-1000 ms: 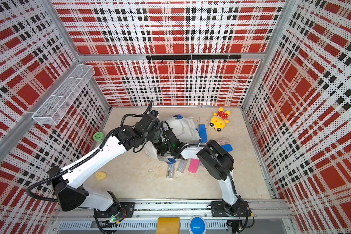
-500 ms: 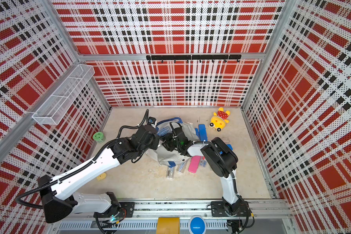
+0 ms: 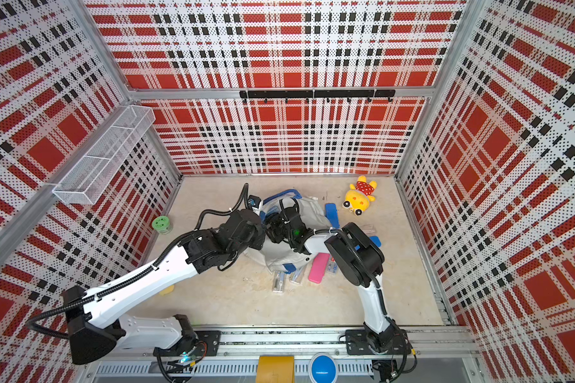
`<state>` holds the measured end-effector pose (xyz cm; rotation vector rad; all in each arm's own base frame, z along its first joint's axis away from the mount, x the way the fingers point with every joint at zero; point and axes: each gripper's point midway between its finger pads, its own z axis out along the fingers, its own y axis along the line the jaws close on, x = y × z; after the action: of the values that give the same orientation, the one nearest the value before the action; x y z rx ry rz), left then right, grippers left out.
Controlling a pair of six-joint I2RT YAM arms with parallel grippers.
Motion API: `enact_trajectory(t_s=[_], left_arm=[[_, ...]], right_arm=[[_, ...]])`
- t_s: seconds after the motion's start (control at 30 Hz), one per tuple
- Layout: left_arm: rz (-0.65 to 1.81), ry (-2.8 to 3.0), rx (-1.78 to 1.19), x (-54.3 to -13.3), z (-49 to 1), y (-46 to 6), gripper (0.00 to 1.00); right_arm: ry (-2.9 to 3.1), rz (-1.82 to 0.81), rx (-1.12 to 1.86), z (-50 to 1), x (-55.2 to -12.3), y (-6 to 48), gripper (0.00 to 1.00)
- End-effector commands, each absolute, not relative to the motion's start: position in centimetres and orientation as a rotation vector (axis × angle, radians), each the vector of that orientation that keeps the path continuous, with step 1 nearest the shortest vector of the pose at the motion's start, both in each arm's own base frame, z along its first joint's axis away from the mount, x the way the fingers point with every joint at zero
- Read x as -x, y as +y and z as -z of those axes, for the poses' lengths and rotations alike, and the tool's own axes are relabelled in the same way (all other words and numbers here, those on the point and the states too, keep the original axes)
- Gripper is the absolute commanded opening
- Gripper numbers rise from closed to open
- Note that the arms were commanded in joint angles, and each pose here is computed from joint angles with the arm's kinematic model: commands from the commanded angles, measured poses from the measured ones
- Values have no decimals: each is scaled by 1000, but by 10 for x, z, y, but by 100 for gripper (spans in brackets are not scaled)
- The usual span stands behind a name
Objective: Take out the compass set from the canvas bag
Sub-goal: Pick up the compass set from the canvas bag.
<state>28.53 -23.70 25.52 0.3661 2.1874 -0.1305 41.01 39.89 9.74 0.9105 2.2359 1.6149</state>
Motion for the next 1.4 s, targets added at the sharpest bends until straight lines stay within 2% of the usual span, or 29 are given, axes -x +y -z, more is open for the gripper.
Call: enact_trajectory(t_s=[0.0, 0.27, 0.47, 0.6, 0.8, 1.07, 1.37], left_arm=[[251, 2108, -316, -284, -280, -254, 0], [333, 2077, -354, -272, -291, -273, 0], [368, 2107, -389, -266, -282, -280, 0], [377, 2125, -367, -266, -279, -268, 0], [358, 2142, -282, -269, -280, -231, 0], [312, 2146, -143, -271, -285, -179, 0], [311, 2160, -113, -271, -278, -174, 0]], right_arm=[[2149, -1654, -946, -108, -427, 404, 64], [2232, -1549, -1041, -79, -437, 409, 67], [2118, -1696, -892, -122, -461, 438, 67], [2069, -1768, -743, -150, -467, 451, 62], [2027, -1833, -648, -162, -462, 456, 39], [1991, -1878, -568, -182, -443, 453, 36], [1993, -1903, -533, -197, -424, 453, 34]])
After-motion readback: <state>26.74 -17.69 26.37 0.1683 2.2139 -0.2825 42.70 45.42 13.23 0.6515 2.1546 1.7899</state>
